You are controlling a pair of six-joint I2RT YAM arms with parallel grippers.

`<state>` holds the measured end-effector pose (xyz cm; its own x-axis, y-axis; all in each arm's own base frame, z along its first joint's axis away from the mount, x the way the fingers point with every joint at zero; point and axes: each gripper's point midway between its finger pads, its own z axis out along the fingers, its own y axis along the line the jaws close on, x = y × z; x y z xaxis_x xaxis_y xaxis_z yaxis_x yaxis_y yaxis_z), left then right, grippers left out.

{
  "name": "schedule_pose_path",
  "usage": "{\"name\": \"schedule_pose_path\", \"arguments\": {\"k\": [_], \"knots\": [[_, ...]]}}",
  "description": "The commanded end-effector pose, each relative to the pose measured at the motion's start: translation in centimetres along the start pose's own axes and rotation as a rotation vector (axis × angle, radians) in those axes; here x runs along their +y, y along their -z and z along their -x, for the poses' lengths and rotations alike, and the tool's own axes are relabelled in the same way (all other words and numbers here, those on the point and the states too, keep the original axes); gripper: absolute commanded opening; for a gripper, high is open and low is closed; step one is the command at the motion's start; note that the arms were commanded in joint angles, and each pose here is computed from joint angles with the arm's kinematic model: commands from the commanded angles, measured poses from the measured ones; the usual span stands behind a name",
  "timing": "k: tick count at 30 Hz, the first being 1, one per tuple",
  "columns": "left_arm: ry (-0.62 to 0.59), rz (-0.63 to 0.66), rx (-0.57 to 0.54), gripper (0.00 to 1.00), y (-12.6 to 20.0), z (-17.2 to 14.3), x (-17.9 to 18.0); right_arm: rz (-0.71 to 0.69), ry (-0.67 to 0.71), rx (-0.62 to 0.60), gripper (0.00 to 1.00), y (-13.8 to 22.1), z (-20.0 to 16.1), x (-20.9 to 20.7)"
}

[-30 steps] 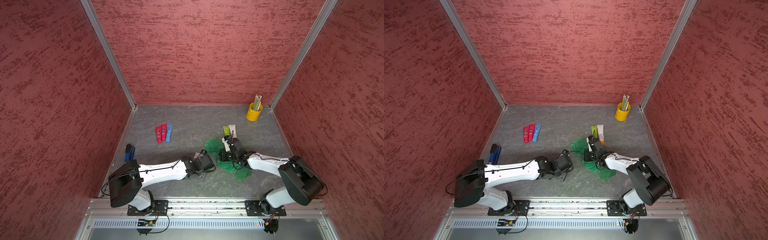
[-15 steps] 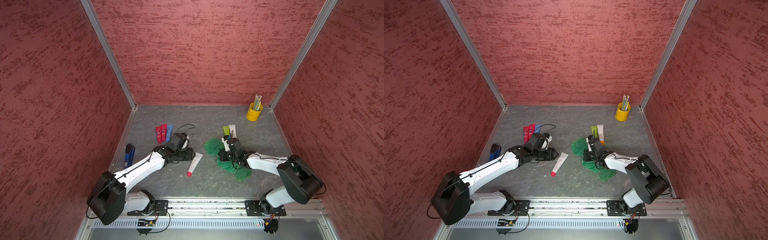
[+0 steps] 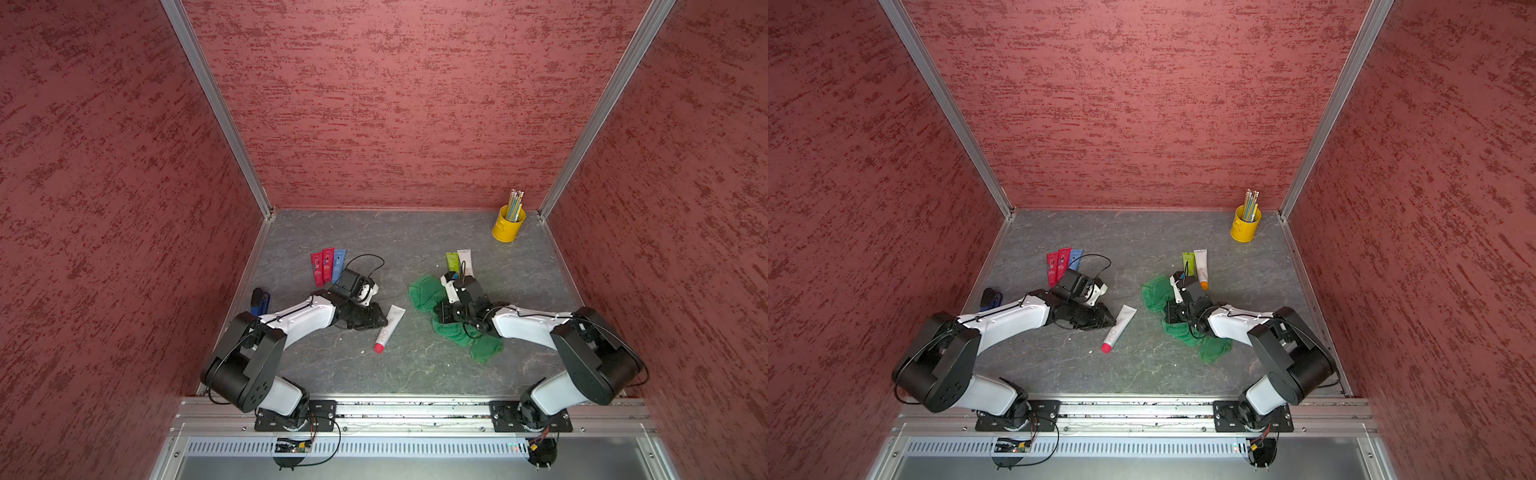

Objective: Wipe the surface of the toothpaste tube
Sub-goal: Adjust the toothpaste at the center of the board.

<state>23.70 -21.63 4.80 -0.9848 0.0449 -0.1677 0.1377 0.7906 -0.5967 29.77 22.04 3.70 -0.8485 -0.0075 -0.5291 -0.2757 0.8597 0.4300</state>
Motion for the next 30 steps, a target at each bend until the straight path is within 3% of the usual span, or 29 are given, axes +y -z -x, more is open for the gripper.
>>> {"name": "schedule_pose_path", "arguments": {"k": [1, 12, 19, 26, 30], "knots": [[-0.021, 0.04, -0.003, 0.33, -0.5, -0.1, 0.8, 0.021, 0.003, -0.008, 0.0, -0.1, 0.1, 0.1], [-0.059, 0.177, 0.046, 0.27, -1.5, -2.0, 1.6, 0.038, 0.002, -0.005, 0.0, 0.0, 0.1, 0.4], [-0.142, 0.366, 0.09, 0.24, -2.2, -3.4, 1.3, 0.042, 0.007, -0.016, 0.0, 0.4, 0.3, 0.6], [-0.192, 0.482, 0.099, 0.06, -2.7, -4.2, 1.0, 0.042, 0.01, -0.026, 0.0, 0.7, 0.5, 0.7], [-0.193, 0.485, 0.093, 0.01, -2.8, -4.0, 0.7, 0.04, 0.012, -0.031, 0.0, 0.9, 0.6, 0.7]]}}
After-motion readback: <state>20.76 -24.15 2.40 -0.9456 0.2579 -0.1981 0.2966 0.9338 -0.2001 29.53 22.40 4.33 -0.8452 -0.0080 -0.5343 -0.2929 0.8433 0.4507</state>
